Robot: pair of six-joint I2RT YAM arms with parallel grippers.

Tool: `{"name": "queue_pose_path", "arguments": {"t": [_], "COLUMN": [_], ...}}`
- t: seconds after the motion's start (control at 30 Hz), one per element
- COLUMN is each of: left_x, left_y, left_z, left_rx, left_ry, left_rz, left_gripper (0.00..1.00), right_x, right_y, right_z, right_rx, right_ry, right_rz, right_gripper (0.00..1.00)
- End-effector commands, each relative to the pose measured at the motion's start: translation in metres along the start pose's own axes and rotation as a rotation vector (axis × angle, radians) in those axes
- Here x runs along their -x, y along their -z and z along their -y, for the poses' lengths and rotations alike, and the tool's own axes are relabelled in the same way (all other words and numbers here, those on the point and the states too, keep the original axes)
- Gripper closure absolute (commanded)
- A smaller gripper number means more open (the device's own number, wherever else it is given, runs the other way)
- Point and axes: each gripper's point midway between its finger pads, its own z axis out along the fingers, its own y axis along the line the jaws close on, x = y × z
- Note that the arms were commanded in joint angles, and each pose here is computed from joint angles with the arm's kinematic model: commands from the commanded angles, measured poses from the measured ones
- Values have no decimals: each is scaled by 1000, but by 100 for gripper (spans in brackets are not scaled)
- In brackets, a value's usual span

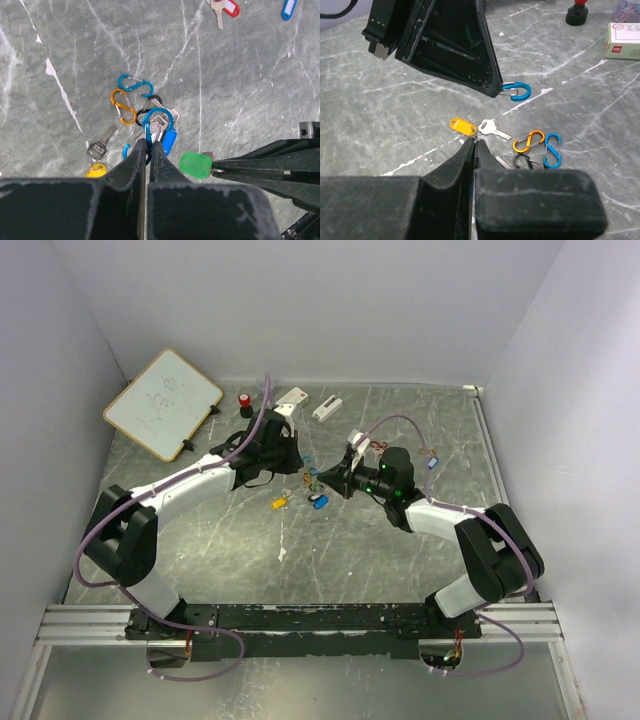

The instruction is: Put the keys on the keyring

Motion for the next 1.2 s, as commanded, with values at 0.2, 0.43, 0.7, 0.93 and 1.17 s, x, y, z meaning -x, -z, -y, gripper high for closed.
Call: {"name": "queue_pose_path", "arguments": {"t": [0.2,0.43,0.7,0.93,1.17], "left_x": [8,8,8,7,6], "left_y": [2,4,5,5,5], "left_z": [23,26,31,35,37], "left_rx": [-47,-47,-51,-57,-55], "left_ry": [-23,-20,-27,-29,-33], "left_rz": [6,11,9,8,7], "left_gripper": [93,93,93,93,93], "right_x": [17,14,13,13,11], "right_y": [-6,-9,-12,-14,-15], "right_z": [11,19,21,23,23], "right_rx": [-31,-64,-71,-73,-74], "right_ry": [-4,-28,-56,-68,-79], "right_rz": [21,0,-1,-1,-4], "right_gripper": [100,100,100,100,100]}}
